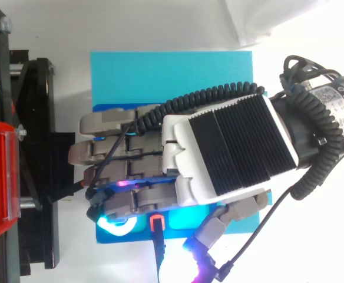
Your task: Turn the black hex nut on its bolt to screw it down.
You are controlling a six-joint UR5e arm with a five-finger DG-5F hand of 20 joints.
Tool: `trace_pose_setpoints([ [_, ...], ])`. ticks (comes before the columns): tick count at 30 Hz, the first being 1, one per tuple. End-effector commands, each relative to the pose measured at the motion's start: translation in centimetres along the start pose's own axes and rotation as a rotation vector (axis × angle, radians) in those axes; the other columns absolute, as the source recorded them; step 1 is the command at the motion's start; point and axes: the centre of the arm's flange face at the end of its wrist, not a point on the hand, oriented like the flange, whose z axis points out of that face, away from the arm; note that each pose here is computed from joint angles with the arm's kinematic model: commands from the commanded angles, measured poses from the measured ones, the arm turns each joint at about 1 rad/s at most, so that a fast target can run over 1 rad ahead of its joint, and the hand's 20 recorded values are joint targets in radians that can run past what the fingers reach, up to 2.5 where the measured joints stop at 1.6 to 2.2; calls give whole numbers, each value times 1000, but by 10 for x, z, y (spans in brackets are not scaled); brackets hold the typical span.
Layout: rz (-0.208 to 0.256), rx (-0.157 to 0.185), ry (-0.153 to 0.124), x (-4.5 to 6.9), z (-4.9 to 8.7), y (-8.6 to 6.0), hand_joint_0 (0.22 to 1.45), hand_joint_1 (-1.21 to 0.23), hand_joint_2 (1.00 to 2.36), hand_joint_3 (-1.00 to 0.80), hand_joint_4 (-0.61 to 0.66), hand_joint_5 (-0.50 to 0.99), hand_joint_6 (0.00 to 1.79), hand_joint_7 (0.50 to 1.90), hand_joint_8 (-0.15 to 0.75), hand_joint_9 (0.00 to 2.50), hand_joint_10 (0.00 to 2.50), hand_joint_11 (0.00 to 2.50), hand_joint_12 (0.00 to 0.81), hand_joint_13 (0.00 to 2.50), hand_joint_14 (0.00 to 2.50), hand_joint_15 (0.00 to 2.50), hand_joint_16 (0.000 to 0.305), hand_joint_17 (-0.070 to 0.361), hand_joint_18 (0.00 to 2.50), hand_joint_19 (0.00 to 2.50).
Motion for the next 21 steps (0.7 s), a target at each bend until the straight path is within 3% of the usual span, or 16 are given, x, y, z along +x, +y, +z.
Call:
trace_pose_setpoints([
  [1, -5, -10, 4, -1, -2, -2, 492, -346, 1000, -500, 244, -165, 616, 962, 317, 491, 10, 421, 347, 401, 5, 154, 41, 93, 122, 132],
  [21, -25, -20, 17, -5, -13, -18, 493, -342, 1000, -500, 241, -166, 625, 955, 315, 490, 10, 428, 345, 400, 5, 151, 41, 93, 117, 137],
])
